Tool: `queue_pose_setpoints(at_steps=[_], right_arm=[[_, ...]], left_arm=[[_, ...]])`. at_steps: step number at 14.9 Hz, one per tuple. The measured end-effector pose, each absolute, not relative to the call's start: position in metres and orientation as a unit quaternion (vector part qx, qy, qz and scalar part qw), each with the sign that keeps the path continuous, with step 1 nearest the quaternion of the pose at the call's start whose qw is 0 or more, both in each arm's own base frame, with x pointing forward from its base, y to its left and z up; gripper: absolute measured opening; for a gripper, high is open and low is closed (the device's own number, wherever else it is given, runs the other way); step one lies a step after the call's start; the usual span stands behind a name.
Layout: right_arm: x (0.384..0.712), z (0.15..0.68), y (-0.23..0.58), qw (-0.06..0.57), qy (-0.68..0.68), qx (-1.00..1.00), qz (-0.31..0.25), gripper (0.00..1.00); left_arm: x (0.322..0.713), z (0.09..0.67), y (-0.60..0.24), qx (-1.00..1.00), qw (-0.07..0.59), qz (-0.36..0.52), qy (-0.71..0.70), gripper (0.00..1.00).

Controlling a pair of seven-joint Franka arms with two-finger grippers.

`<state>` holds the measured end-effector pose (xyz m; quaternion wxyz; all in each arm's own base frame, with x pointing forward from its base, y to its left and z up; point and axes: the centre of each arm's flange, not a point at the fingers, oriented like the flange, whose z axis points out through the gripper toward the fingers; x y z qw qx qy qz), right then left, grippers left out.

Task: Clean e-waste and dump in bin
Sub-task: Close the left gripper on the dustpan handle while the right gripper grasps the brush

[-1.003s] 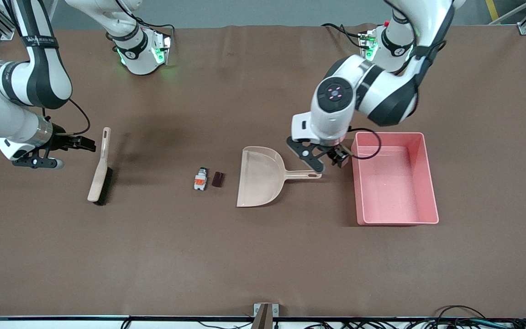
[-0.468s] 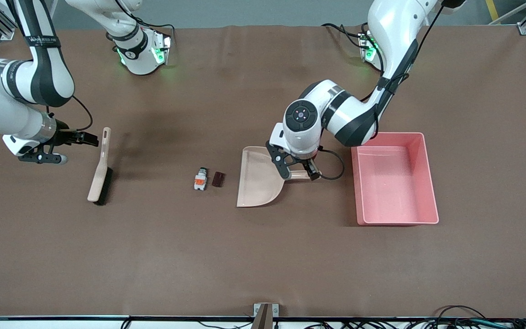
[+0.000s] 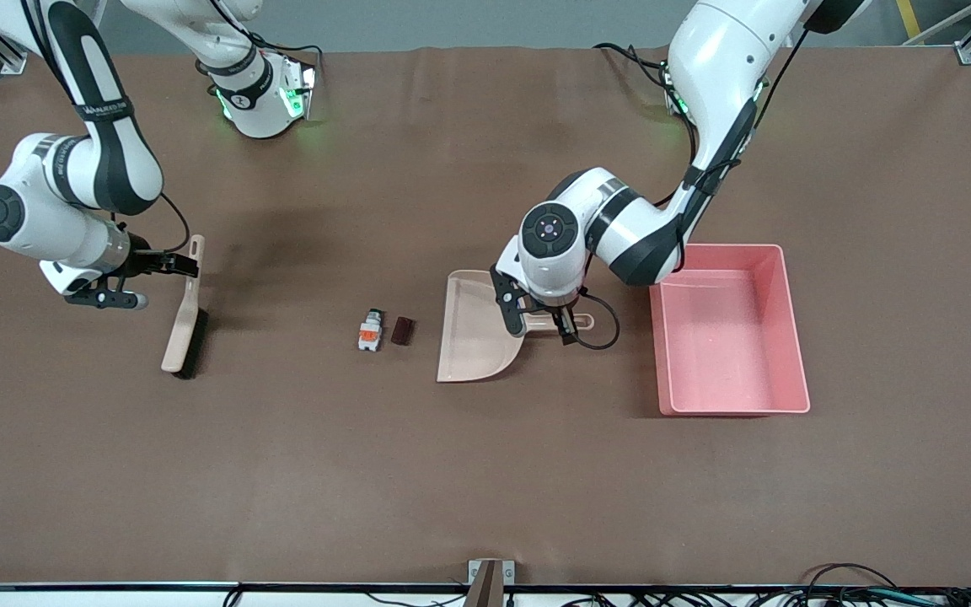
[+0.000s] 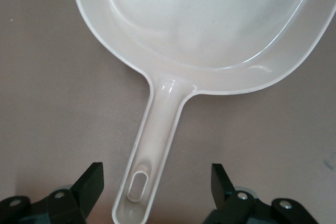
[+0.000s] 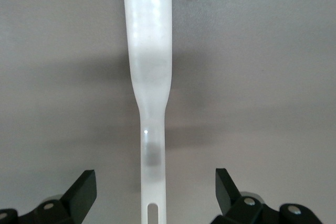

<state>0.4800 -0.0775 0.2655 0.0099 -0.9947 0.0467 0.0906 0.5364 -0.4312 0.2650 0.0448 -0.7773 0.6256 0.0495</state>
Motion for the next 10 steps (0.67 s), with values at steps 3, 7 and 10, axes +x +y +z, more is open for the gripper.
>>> queue_pose_setpoints(at_steps=[3, 7, 10], right_arm=[[0.472, 0.255, -0.076, 0.009, 0.047, -0.995, 0.082, 1.00], [0.463, 0.236, -0.074, 0.008, 0.046, -0.996, 0.076, 1.00], [0.459, 0.222, -0.074, 0.007, 0.046, -0.996, 0.076, 0.96]], left_arm=[[0.542, 0.259, -0.434, -0.760, 0.044, 0.049, 0.647, 0.87], [0.542, 0.245, -0.445, -0.748, 0.049, 0.048, 0.661, 0.82], [0.541, 0.237, -0.450, -0.743, 0.050, 0.046, 0.665, 0.79]])
